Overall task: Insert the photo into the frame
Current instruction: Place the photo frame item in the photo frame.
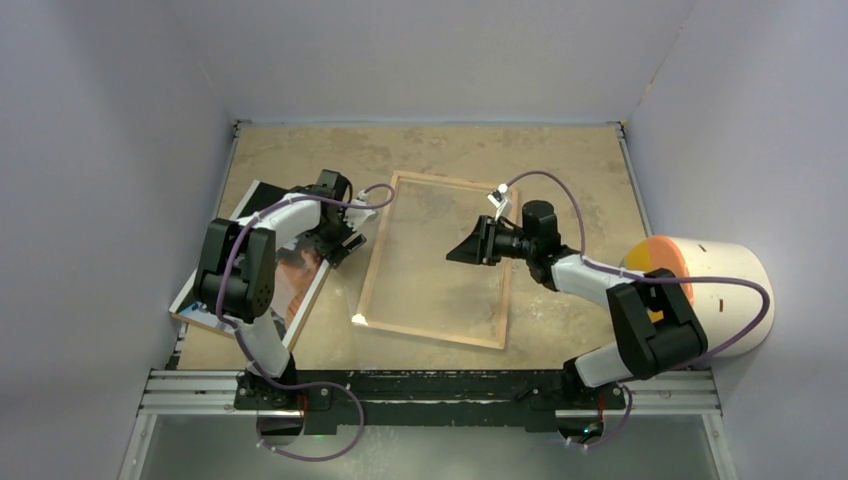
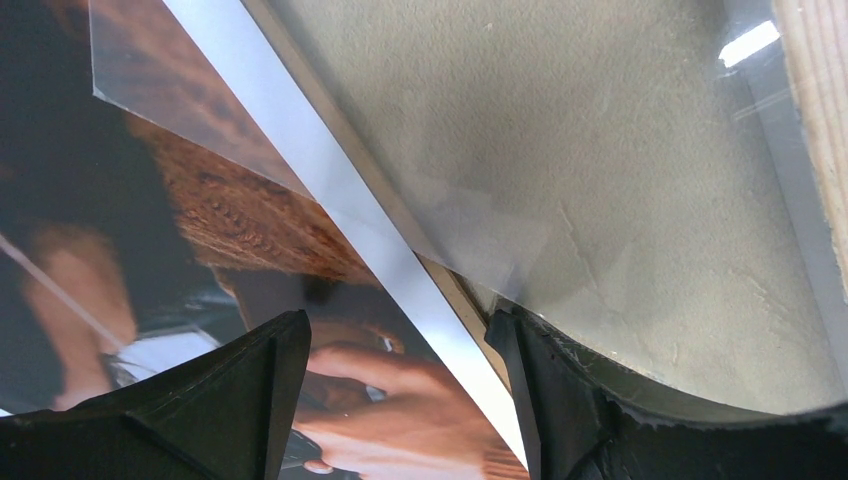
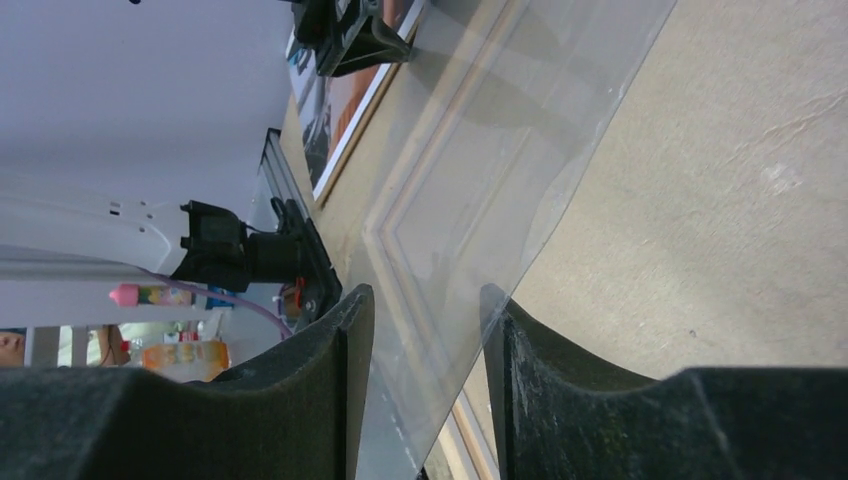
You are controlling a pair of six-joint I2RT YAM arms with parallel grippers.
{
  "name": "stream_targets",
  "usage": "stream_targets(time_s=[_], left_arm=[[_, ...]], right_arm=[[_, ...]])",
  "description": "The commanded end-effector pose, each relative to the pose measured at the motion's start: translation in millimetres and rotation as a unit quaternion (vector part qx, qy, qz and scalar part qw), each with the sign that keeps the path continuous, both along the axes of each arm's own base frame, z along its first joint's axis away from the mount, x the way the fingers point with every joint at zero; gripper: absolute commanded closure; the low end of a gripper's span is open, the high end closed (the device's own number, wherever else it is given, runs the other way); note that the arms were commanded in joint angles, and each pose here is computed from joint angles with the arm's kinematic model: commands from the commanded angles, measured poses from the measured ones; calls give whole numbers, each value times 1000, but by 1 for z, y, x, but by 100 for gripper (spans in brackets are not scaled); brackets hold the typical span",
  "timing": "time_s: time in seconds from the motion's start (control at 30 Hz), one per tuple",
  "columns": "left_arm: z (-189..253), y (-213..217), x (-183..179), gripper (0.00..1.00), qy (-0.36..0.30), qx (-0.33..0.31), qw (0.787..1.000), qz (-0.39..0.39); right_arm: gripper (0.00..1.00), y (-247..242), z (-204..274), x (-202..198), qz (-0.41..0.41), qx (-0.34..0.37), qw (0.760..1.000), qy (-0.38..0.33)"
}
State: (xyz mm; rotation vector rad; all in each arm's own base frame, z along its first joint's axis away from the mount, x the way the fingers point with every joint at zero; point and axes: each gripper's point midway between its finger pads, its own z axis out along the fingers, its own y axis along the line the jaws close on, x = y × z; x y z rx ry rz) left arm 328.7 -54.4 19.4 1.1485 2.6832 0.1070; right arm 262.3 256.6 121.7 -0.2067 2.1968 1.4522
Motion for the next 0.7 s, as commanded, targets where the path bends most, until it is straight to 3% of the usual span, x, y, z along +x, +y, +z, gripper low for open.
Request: stream_targets(time_s=[0.0,0.07,0.2,0.27,0.47,0.67], left_arm=[[-11,-5,4,27,-8,-2,1000,-12],[-10,-5,4,27,-9,-1,1000,-13],[-7,-7,6,27,-13,-6,1000,-16],[-5,-9,8,26,-15,-11,1000,-17],[14,-8,26,23,-36,-24,999,-2],[63,6,69,12,-78,-91,991,59]], right_arm=[[56,5,16,3,36,25,999,-11],[64,6,17,5,34,26,999,-8],[92,5,15,12,16,15,1000,-6],[100,4,17,15,8,12,1000,-10],[100,-3,21,15,-14,-11,1000,-15],[100,-25,5,16,-112,-36,993,7]])
